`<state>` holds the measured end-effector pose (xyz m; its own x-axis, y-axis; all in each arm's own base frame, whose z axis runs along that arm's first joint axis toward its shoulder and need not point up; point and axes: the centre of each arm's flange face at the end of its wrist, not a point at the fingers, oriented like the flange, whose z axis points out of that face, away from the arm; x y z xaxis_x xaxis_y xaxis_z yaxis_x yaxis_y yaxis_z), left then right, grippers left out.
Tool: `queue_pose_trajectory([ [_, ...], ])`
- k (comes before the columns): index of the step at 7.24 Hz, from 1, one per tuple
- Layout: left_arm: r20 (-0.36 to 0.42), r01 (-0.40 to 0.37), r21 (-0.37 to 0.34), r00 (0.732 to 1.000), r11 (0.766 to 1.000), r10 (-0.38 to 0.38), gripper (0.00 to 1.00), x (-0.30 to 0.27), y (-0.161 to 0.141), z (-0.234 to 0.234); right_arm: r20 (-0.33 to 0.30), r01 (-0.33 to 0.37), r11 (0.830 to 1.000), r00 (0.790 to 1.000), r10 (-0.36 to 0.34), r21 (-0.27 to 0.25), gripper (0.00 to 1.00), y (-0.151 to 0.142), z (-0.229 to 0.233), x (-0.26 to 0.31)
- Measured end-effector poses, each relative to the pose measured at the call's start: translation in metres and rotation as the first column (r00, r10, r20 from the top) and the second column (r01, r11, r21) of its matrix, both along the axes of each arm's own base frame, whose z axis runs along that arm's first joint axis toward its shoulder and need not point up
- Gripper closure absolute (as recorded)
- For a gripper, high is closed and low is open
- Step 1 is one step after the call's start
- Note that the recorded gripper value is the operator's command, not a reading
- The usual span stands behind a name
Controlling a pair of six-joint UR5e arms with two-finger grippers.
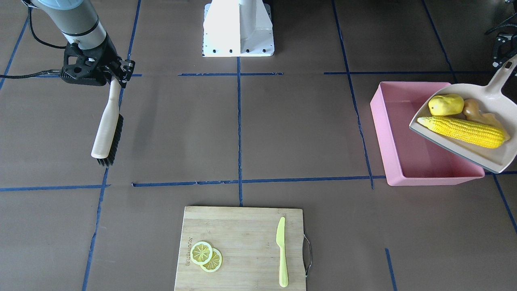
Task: Sweep and dump trash into bin
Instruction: 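Tilt the dustpan with the left gripper to dump the items into the pink bin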
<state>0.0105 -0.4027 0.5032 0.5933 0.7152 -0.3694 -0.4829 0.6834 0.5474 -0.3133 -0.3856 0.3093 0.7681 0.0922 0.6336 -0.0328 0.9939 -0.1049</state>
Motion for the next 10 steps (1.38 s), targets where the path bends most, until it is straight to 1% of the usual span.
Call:
queue_pose_trajectory([
  [1,0.103,-0.075,0.053,0.992,0.996,0.069,0.96,-0.01,-0.001,0.009,-0.017,0.002,1.0,1.0,-0.002,0.006,0.96,0.001,0.008,0.003],
  [2,0.188,-0.157,0.087,0.972,0.984,0.139,0.96,-0.016,-0.002,0.014,-0.028,0.009,1.0,1.0,-0.008,0.011,0.96,0.002,0.014,0.005],
  [3,0.24,-0.233,0.102,0.949,0.967,0.204,0.95,-0.018,-0.002,0.016,-0.034,0.013,1.0,0.999,-0.012,0.011,0.96,0.003,0.017,0.006],
  [4,0.293,-0.319,0.123,0.916,0.94,0.272,0.95,-0.019,-0.006,0.015,-0.041,0.017,1.0,0.999,-0.017,0.009,0.96,0.004,0.022,0.008],
  [5,0.373,-0.406,0.151,0.868,0.901,0.328,0.95,-0.022,-0.015,0.01,-0.047,0.025,1.0,0.999,-0.024,0.009,0.96,0.005,0.026,0.009],
  [6,0.458,-0.471,0.164,0.815,0.867,0.356,0.95,-0.027,-0.023,0.004,-0.051,0.03,1.0,0.998,-0.029,0.009,0.96,0.007,0.029,0.011],
  [7,0.526,-0.511,0.166,0.769,0.844,0.362,0.95,-0.031,-0.029,-0.001,-0.052,0.032,0.999,0.998,-0.031,0.01,0.96,0.008,0.03,0.013],
  [9,0.616,-0.568,0.156,0.695,0.808,0.37,0.96,-0.028,-0.038,-0.008,-0.053,0.033,0.999,0.998,-0.032,0.009,0.96,0.009,0.031,0.014],
  [10,0.639,-0.594,0.154,0.669,0.789,0.379,0.97,-0.026,-0.041,-0.011,-0.053,0.033,0.999,0.998,-0.032,0.009,0.96,0.009,0.031,0.014],
])
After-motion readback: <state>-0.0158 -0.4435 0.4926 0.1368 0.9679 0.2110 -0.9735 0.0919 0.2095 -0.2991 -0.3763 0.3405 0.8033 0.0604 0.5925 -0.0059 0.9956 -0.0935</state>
